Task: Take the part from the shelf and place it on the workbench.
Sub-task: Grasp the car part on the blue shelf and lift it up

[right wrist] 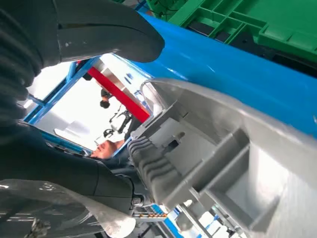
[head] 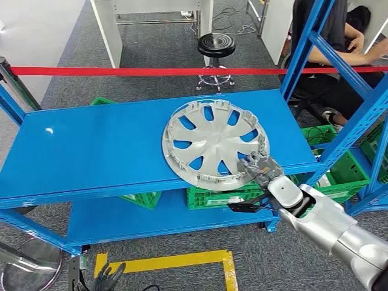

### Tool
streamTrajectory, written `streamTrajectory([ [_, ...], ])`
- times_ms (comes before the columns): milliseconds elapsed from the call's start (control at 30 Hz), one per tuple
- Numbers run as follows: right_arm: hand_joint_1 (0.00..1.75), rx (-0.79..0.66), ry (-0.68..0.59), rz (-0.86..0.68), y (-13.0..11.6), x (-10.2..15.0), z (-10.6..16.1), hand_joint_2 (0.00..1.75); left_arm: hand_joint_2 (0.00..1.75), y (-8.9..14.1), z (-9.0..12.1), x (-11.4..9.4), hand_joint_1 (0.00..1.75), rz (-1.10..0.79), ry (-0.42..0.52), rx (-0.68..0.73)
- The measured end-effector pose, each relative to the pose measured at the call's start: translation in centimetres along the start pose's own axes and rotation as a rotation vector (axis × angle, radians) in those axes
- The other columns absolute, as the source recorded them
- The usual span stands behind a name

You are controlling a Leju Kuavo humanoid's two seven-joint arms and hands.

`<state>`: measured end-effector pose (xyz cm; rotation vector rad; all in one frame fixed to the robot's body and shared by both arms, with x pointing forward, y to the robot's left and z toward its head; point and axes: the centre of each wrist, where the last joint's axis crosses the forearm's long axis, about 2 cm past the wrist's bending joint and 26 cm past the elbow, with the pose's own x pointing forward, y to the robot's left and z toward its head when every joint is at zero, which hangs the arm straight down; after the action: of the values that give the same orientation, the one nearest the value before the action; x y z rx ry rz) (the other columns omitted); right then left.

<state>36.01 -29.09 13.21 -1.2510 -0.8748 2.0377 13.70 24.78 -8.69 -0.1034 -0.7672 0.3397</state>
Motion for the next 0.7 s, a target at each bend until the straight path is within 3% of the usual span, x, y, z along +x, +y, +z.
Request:
streamTrajectory([
  [700, 1.75, -0.088, 0.093, -0.049, 0.2, 2.1, 0.5, 1.75, 1.75, 0.3, 0.0, 0.0, 0.00, -0.024, -0.015, -0.003],
])
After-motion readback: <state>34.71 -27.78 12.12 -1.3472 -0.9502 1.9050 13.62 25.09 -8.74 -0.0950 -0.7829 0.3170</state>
